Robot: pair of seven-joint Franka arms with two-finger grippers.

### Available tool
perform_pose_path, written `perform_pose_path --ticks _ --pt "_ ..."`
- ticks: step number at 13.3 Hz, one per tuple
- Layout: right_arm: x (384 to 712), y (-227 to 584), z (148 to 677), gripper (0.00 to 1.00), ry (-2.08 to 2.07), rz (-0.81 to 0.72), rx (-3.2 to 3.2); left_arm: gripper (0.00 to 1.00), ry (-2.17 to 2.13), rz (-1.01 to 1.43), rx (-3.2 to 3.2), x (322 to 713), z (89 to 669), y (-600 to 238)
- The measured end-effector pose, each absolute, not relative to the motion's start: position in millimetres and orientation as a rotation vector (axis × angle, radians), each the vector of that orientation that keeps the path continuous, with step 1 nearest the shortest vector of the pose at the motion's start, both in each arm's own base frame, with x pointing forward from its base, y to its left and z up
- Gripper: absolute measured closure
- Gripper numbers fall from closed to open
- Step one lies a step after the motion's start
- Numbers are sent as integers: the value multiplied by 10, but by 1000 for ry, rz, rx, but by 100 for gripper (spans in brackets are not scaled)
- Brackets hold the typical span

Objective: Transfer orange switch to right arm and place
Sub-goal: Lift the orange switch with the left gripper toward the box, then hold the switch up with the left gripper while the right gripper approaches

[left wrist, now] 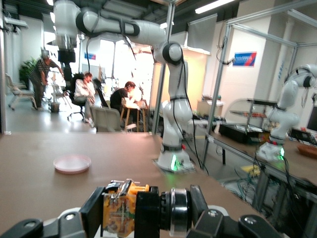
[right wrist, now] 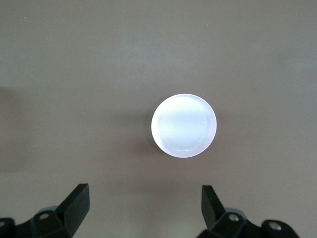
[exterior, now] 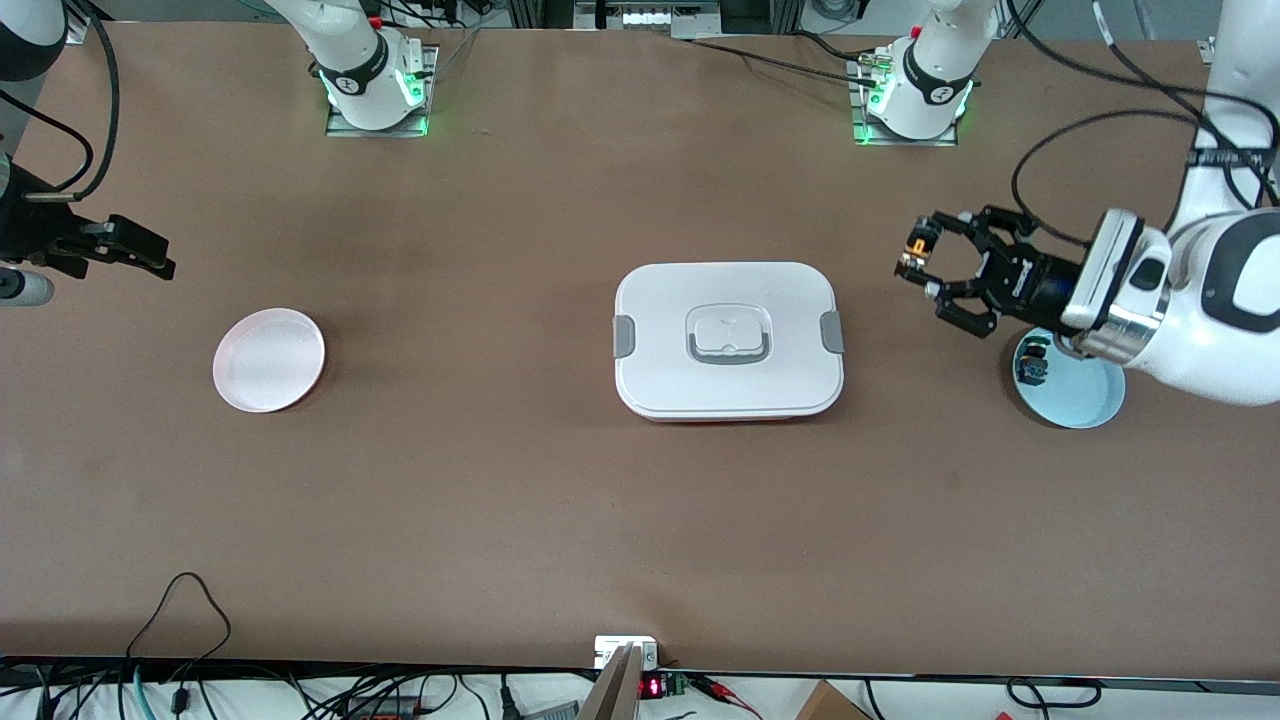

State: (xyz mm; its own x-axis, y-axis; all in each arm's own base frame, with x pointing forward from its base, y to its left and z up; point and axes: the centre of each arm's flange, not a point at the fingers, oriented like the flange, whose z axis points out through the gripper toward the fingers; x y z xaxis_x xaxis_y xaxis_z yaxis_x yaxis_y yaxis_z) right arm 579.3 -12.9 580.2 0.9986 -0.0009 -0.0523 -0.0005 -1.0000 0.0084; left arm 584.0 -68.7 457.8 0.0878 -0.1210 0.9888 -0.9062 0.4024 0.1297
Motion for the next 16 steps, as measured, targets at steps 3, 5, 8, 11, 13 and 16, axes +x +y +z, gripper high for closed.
perform_pose_path --ticks 3,5,8,11,13,16 --pt "5763 -29 5761 0 -19 -145 3244 27 -1304 812 1016 5513 4823 -1138" --pt "5742 28 5754 0 -17 -176 3289 27 -1251 834 1033 5368 4774 -1386" --pt "5668 229 5748 0 -5 -300 3447 27 -1177 874 1058 5094 4775 -1779" --pt "5675 410 5799 0 -6 -339 3628 27 -1154 887 1100 4921 4712 -2104" --pt "5718 514 5749 0 -13 -390 3729 27 -1144 898 1111 4909 4706 -2192" --pt "5771 760 5623 0 -27 -527 3907 27 -1138 902 1117 4885 4697 -2307"
